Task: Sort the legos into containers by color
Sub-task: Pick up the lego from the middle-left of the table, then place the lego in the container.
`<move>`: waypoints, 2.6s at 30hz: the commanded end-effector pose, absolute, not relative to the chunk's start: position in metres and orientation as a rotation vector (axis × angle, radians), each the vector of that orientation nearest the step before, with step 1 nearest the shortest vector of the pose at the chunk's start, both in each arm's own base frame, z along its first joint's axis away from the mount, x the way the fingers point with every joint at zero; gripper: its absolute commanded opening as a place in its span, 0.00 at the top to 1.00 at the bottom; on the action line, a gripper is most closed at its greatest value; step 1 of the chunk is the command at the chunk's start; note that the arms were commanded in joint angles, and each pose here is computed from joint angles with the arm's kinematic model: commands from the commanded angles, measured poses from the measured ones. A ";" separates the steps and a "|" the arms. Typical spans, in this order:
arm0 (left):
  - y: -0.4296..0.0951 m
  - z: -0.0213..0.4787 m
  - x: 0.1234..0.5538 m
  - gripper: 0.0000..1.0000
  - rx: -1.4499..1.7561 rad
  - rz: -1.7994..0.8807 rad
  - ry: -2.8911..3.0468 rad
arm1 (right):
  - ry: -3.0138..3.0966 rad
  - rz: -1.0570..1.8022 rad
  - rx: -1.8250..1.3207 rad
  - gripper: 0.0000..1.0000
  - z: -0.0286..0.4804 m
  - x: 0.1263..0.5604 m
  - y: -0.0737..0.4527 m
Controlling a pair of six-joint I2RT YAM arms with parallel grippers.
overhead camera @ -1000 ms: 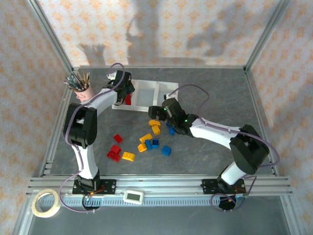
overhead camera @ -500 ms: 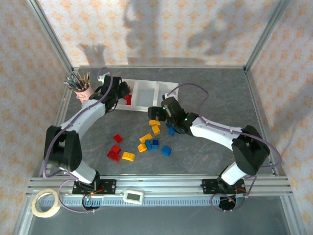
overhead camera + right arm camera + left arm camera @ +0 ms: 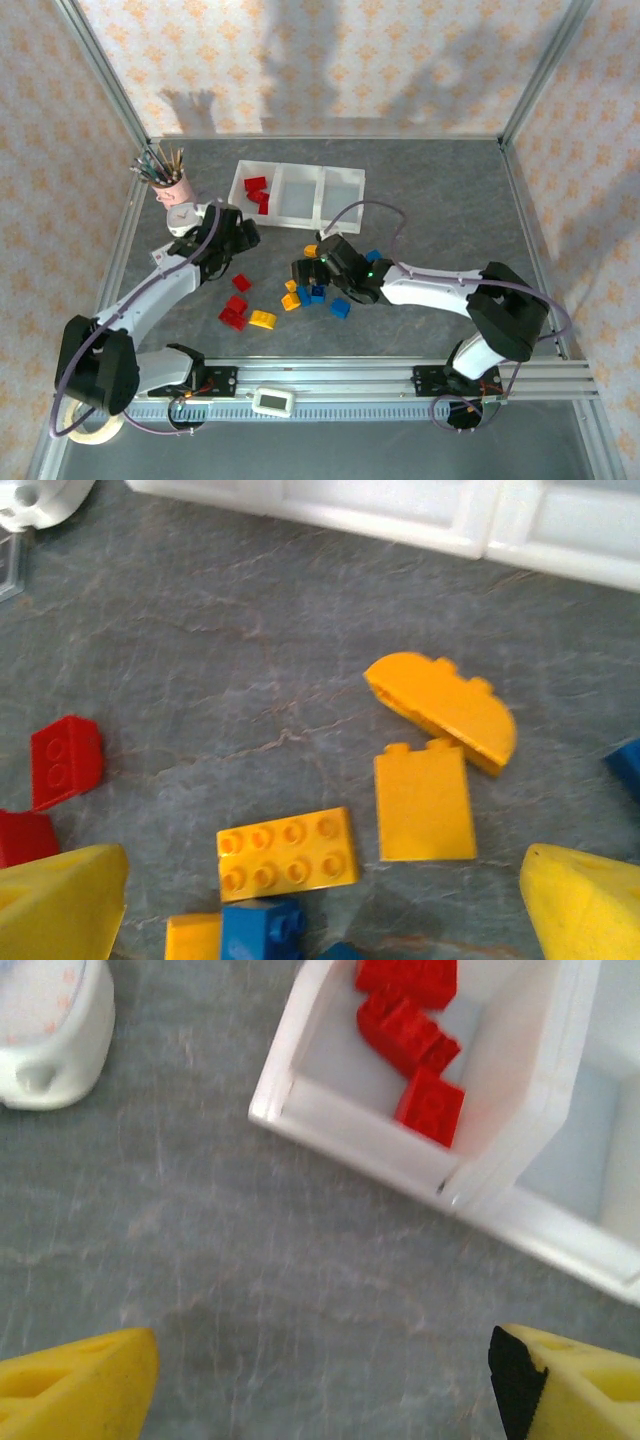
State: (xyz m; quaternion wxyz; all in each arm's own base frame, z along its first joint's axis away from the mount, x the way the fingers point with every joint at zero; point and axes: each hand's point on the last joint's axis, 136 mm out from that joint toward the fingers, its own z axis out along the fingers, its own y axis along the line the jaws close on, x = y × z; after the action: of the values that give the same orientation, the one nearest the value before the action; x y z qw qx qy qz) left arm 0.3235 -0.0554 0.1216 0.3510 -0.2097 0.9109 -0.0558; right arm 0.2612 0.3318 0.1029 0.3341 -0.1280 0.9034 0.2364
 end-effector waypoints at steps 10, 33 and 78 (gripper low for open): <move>-0.062 0.049 0.259 0.12 -0.565 -0.066 2.589 | 2.340 0.632 -0.276 0.00 0.089 0.261 0.334; -0.081 0.019 0.266 0.52 -0.482 -0.016 2.647 | 2.341 0.598 -0.267 0.00 0.084 0.265 0.333; -0.066 0.181 0.465 0.95 -0.483 -0.082 2.213 | 2.206 0.558 -0.054 0.00 0.154 0.340 0.289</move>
State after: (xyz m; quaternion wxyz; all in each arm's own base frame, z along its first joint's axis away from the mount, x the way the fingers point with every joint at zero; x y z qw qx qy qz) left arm 0.4422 -0.0700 0.1682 0.4031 -0.1978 0.8927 -0.0382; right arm 0.3288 0.2862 0.1477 0.4109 -0.0182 0.8821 0.2298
